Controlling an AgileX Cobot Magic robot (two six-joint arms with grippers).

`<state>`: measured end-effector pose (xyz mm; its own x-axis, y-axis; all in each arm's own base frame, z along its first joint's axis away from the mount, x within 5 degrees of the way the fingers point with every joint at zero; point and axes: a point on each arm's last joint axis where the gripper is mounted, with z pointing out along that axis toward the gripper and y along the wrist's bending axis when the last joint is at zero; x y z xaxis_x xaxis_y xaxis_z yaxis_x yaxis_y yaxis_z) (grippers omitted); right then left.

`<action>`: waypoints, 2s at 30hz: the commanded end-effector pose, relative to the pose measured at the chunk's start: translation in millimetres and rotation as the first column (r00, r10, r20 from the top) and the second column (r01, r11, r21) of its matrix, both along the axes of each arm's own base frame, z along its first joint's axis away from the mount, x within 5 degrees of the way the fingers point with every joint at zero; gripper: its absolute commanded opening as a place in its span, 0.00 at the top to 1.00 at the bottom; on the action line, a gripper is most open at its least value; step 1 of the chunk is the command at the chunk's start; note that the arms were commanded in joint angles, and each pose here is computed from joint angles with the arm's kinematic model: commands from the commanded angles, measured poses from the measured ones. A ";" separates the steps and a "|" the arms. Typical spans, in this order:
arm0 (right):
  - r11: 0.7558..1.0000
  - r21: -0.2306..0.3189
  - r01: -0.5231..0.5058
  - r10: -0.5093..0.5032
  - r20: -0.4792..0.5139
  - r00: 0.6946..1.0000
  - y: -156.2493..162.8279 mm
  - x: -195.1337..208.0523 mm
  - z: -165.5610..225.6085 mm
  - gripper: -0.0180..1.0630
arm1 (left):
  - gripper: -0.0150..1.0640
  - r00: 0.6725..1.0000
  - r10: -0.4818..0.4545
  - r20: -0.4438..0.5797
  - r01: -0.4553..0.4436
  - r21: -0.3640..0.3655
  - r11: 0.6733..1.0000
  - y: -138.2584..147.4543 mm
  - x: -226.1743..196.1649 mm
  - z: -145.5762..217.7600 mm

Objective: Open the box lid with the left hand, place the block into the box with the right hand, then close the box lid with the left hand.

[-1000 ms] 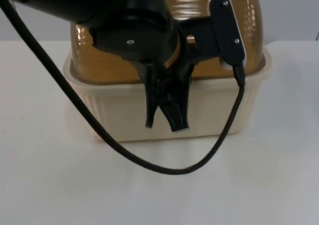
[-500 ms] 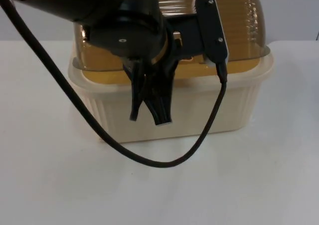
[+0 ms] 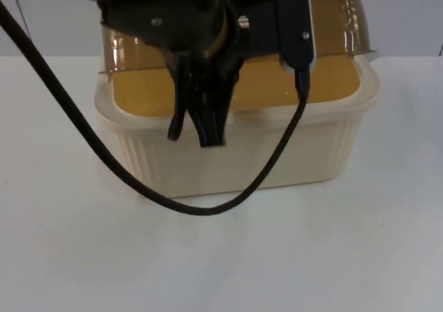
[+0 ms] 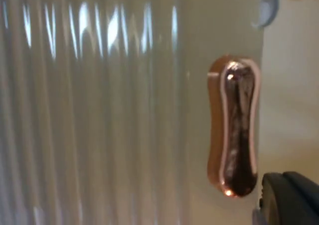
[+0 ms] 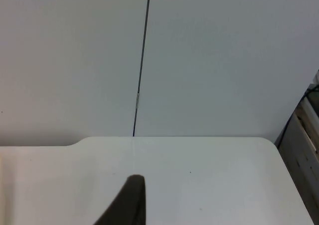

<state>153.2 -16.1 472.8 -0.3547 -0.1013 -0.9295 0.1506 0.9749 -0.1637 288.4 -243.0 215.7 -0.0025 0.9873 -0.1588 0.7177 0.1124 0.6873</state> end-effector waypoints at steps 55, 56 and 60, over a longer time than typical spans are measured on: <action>1.000 -0.004 -0.002 0.002 -0.007 1.000 0.4 -0.8 -0.4 0.01 | 0.99 0.973 0.219 -0.066 -0.220 -0.533 0.817 55.4 49.0 118.9; 1.000 -0.004 -0.002 0.002 -0.004 1.000 0.4 -0.7 -0.2 0.01 | 0.99 0.973 0.224 -0.062 -0.219 -0.567 0.794 57.2 44.2 128.6; 1.000 -0.004 -0.002 0.002 -0.004 1.000 0.4 -0.7 -0.2 0.01 | 0.99 0.970 0.244 -0.006 -0.186 -0.664 0.724 64.4 31.2 159.3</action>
<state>152.9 -16.2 472.1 -0.3621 -0.0997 -0.9268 0.1514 0.9748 -0.1640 322.7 -180.8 363.4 -0.1717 0.6543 -0.7365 0.5847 0.6694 0.4584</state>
